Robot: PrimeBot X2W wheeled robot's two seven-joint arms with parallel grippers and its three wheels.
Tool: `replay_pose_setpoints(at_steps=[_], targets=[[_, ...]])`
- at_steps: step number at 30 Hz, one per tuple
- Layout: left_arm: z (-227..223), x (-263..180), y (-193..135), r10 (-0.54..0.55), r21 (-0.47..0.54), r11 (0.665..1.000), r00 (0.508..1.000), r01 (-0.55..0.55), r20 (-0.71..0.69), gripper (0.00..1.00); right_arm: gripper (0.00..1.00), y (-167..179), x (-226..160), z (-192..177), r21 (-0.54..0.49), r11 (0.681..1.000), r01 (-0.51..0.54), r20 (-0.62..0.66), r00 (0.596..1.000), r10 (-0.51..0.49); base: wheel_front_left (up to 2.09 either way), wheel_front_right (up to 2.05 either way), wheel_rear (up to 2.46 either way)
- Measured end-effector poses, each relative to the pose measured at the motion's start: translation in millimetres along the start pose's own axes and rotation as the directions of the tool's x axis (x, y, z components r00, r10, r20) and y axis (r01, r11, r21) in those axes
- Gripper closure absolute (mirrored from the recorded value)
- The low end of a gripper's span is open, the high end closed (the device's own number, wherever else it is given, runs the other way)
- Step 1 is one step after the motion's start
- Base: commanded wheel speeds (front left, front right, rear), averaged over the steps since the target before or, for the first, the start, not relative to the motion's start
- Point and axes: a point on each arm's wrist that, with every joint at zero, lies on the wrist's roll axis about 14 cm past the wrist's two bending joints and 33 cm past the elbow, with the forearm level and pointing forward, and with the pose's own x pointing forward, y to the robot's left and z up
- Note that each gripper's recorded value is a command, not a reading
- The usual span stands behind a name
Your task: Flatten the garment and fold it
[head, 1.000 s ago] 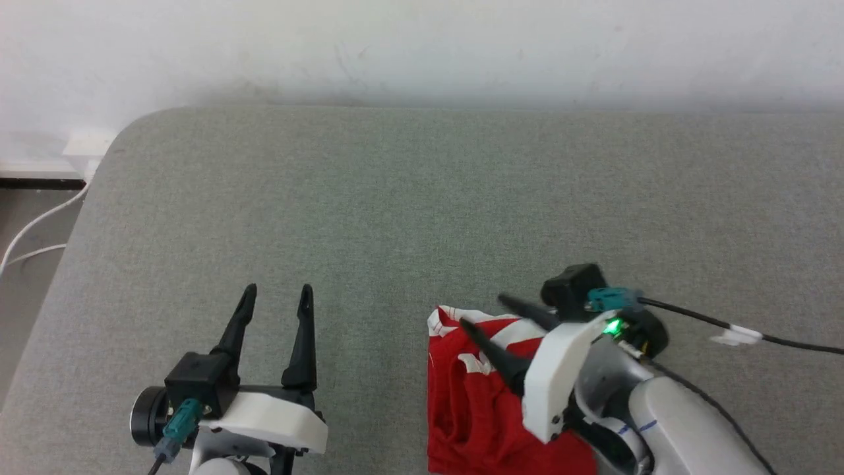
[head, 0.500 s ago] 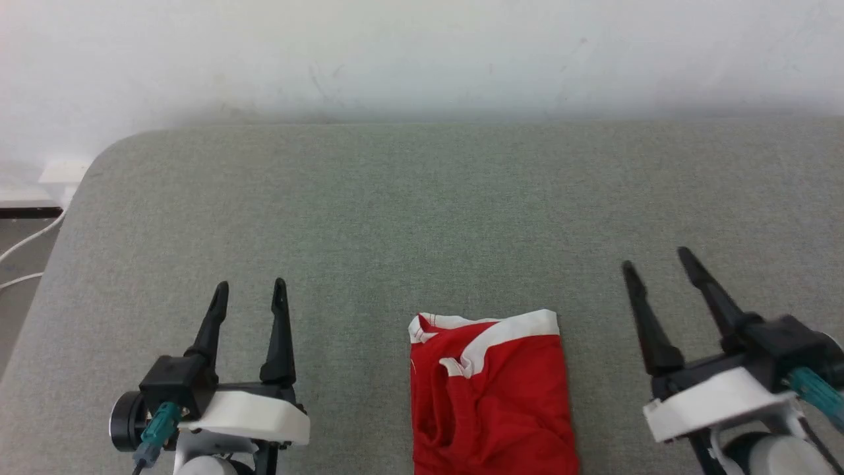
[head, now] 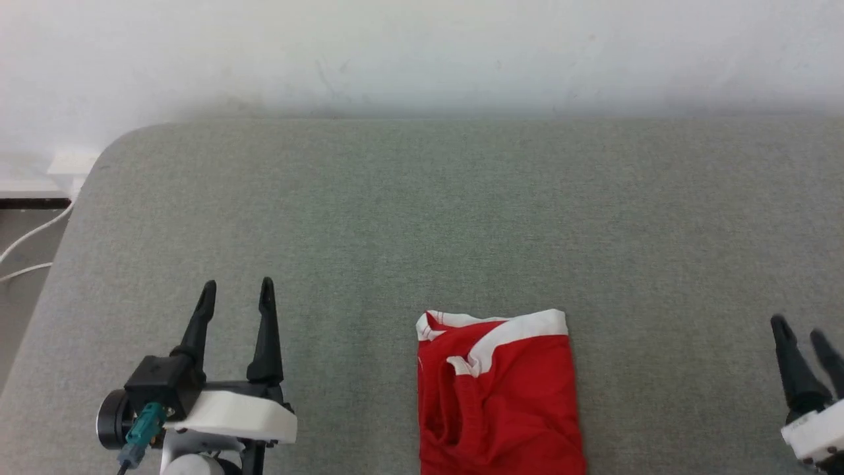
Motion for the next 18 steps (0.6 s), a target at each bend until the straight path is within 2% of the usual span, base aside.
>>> replay_pose_setpoints(at_steps=[2, 4, 7, 9, 10, 13, 16, 18], targets=[[7, 0, 3, 0.003, 0.007, 1.000, 1.000, -0.003, 0.025, 0.00, 0.00, -6, 0, -25, 0.129, 0.992, 0.012, -0.125, 0.992, 0.004, 0.00, 0.00, 0.00], [11, -2, 6, 0.005, 0.015, 1.000, 0.999, -0.006, 0.038, 0.00, 0.00, -11, -2, -49, 0.201, 0.979, 0.036, -0.246, 0.969, 0.015, 0.00, 0.00, 0.00], [14, -5, 12, 0.019, 0.020, 1.000, 0.999, -0.020, 0.051, 0.00, 0.00, 0, -7, -86, 0.341, 0.938, 0.059, -0.403, 0.911, 0.089, 0.00, 0.00, 0.00], [15, -8, 15, 0.031, 0.015, 0.999, 0.998, -0.032, 0.054, 0.00, 0.00, 22, -15, -114, 0.435, 0.898, 0.060, -0.501, 0.845, 0.186, 0.00, 0.00, 0.00], [15, -9, 17, 0.037, 0.013, 0.999, 0.998, -0.037, 0.056, 0.00, 0.00, 34, -18, -124, 0.464, 0.884, 0.056, -0.530, 0.817, 0.227, 0.00, 0.00, 0.00], [16, -12, 21, 0.050, 0.005, 0.999, 0.997, -0.051, 0.059, 0.00, 0.00, 71, -25, -140, 0.598, 0.800, 0.046, -0.561, 0.738, 0.376, 0.00, 0.00, 0.00], [15, -13, 23, 0.058, 0.005, 0.998, 0.997, -0.058, 0.059, 0.00, 0.00, 93, -29, -153, 0.639, 0.768, 0.045, -0.591, 0.668, 0.452, 0.00, 0.00, 0.00], [13, -13, 23, 0.057, 0.004, 0.998, 0.997, -0.057, 0.056, 0.00, 0.00, 105, -27, -157, 0.661, 0.749, 0.042, -0.590, 0.646, 0.484, 0.00, 0.00, 0.00]])
